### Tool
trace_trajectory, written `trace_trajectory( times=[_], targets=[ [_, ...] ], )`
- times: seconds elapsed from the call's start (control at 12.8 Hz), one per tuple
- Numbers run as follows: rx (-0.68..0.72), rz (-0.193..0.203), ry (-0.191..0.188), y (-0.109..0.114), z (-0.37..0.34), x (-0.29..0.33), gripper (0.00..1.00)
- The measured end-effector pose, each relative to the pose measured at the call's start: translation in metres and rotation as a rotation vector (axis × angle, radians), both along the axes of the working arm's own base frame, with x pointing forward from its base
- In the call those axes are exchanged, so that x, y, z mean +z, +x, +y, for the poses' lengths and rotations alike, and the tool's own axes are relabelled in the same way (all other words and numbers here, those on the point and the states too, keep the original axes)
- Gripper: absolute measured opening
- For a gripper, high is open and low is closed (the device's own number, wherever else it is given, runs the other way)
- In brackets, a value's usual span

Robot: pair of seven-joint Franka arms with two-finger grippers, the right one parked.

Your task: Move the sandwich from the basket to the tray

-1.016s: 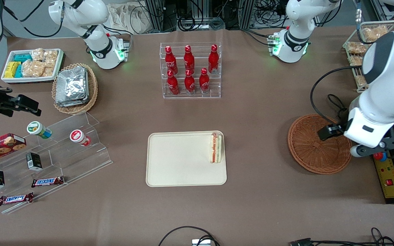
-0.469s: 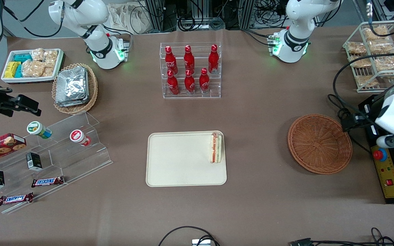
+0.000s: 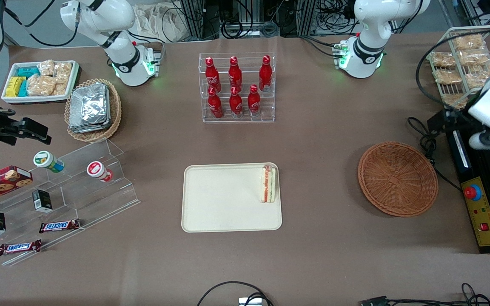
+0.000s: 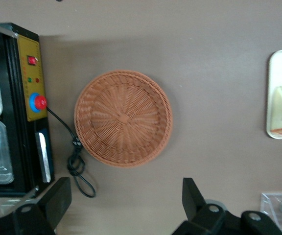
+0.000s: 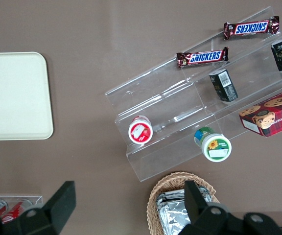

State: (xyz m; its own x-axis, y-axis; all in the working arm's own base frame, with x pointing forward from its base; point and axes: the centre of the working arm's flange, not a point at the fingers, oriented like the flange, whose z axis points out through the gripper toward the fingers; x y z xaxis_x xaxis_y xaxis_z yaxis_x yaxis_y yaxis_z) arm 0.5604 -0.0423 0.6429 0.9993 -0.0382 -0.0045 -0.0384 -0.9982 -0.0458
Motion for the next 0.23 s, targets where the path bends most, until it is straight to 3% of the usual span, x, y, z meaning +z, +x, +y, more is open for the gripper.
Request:
trace_trajectory(
  times=[0.23],
  targets=[
    [0.012,0.007,-0.012,-0.020,0.008,0.014,1.00]
  ],
)
